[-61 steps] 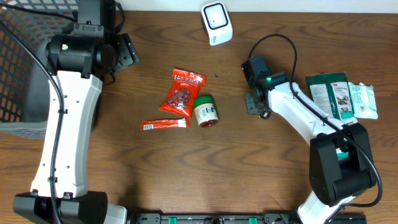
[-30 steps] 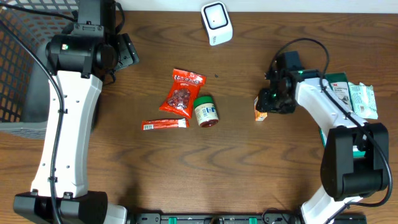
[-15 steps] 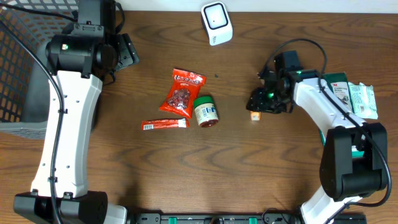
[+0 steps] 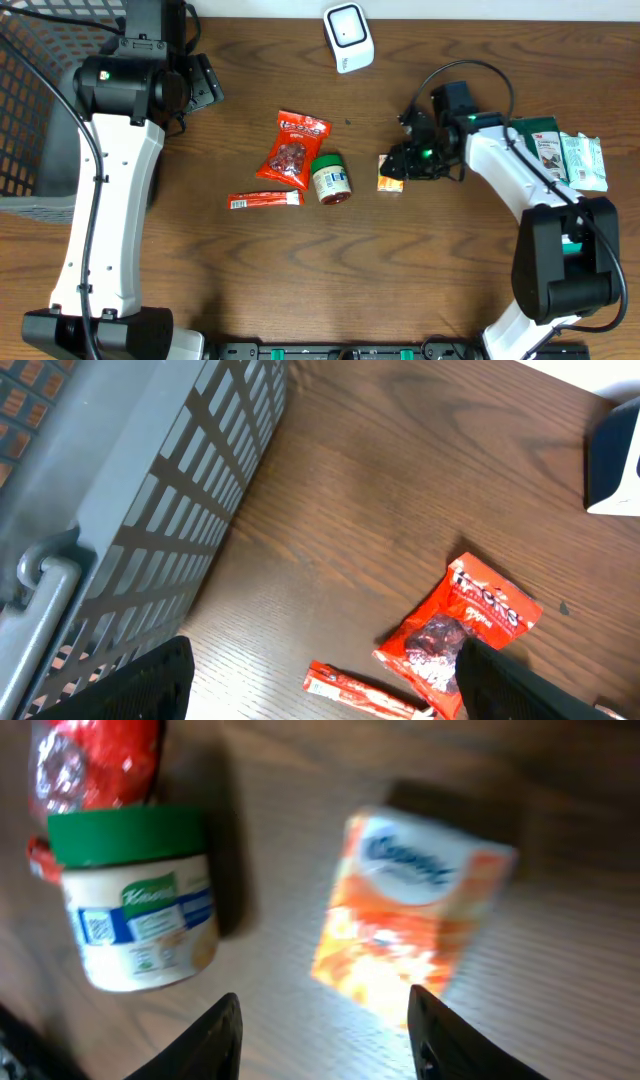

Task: Scan the item barcode

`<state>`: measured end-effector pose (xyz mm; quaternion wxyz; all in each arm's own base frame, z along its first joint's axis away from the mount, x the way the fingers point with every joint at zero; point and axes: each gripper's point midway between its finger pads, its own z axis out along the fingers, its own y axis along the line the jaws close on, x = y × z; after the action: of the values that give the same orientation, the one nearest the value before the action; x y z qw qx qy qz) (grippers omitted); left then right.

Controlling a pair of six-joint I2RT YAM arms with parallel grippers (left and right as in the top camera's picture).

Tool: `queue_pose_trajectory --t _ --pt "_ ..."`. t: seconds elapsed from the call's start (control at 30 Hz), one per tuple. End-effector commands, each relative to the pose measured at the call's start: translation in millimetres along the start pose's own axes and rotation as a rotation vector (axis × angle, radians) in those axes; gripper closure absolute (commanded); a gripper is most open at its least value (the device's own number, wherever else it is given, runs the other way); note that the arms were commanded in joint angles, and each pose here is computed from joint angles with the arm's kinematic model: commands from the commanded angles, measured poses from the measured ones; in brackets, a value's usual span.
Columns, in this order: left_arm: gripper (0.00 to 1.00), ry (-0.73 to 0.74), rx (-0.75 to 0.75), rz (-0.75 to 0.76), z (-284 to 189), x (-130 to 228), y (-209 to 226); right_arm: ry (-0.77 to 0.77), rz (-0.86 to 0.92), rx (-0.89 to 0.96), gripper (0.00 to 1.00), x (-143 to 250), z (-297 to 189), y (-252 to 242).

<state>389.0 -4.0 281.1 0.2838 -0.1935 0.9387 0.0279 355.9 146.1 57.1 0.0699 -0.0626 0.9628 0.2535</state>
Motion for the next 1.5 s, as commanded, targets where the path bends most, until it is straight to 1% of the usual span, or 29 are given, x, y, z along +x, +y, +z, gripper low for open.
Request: queue_pose_trajectory --t 0.0,0.07,0.13,0.4,0.57,0.67,0.73,0.8,0.87,0.9,1.03,1.1,1.27,1.37,1.4,1.43,1.47 --pt "0.16 -0.024 0.0 -0.001 -9.1 -3.5 3.6 -0.059 0.07 0.087 0.53 -12.6 -14.1 -15.0" --pt "0.16 -0.025 0.0 -0.001 -9.1 -3.6 3.6 -0.07 0.106 0.141 0.55 -13.0 -13.0 -24.8" --pt "0.16 -0.024 0.0 -0.001 -9.1 -3.5 3.6 -0.086 0.121 0.156 0.57 -14.2 -10.1 -28.5" --pt "0.16 -0.025 0.0 -0.001 -9.1 -3.6 3.6 -0.141 0.18 0.113 0.66 -15.2 6.5 -32.8" --pt "0.16 -0.025 0.0 -0.001 -9.1 -3.6 3.6 -0.138 0.191 0.089 0.67 -6.1 17.9 -33.8" --pt "0.16 -0.025 0.0 -0.001 -9.1 -3.6 3.6 -0.161 0.18 0.079 0.69 -5.2 25.6 -34.2" --pt "0.16 -0.025 0.0 -0.001 -9.1 -3.6 3.6 -0.179 0.167 0.071 0.72 -5.6 29.6 -34.3" --pt "0.16 -0.025 0.0 -0.001 -9.1 -3.6 3.6 -0.179 0.164 0.052 0.8 -4.8 31.1 -31.9" --pt "0.16 -0.024 0.0 -0.001 -9.1 -3.5 3.6 -0.181 0.156 0.023 0.84 -6.2 31.0 -26.7" --pt "0.16 -0.025 0.0 -0.001 -9.1 -3.6 3.6 -0.187 0.151 0.012 0.88 -8.2 30.6 -24.7" --pt "0.16 -0.024 0.0 -0.001 -9.1 -3.5 3.6 -0.201 0.144 0.008 0.93 -13.2 25.2 -21.6" --pt "0.16 -0.025 0.0 -0.001 -9.1 -3.6 3.6 -0.223 0.138 0.02 0.99 -17.2 16.4 -20.0" --pt "0.16 -0.025 0.0 -0.001 -9.1 -3.6 3.6 -0.282 0.091 0.088 0.98 -21.5 -9.4 -17.2" --pt "0.16 -0.024 0.0 -0.001 -9.1 -3.5 3.6 -0.271 0.086 0.091 0.82 -17.8 -10.2 -14.3" --pt "0.16 -0.024 0.0 -0.001 -9.1 -3.5 3.6 -0.258 0.087 0.093 0.72 -14.8 -6.8 -14.6" --pt "0.16 -0.024 0.0 -0.001 -9.1 -3.5 3.6 -0.25 0.09 0.095 0.66 -13.1 -4.9 -15.4" --pt "0.16 -0.024 0.0 -0.001 -9.1 -3.5 3.6 -0.24 0.094 0.096 0.64 -11.5 -2.4 -16.6"
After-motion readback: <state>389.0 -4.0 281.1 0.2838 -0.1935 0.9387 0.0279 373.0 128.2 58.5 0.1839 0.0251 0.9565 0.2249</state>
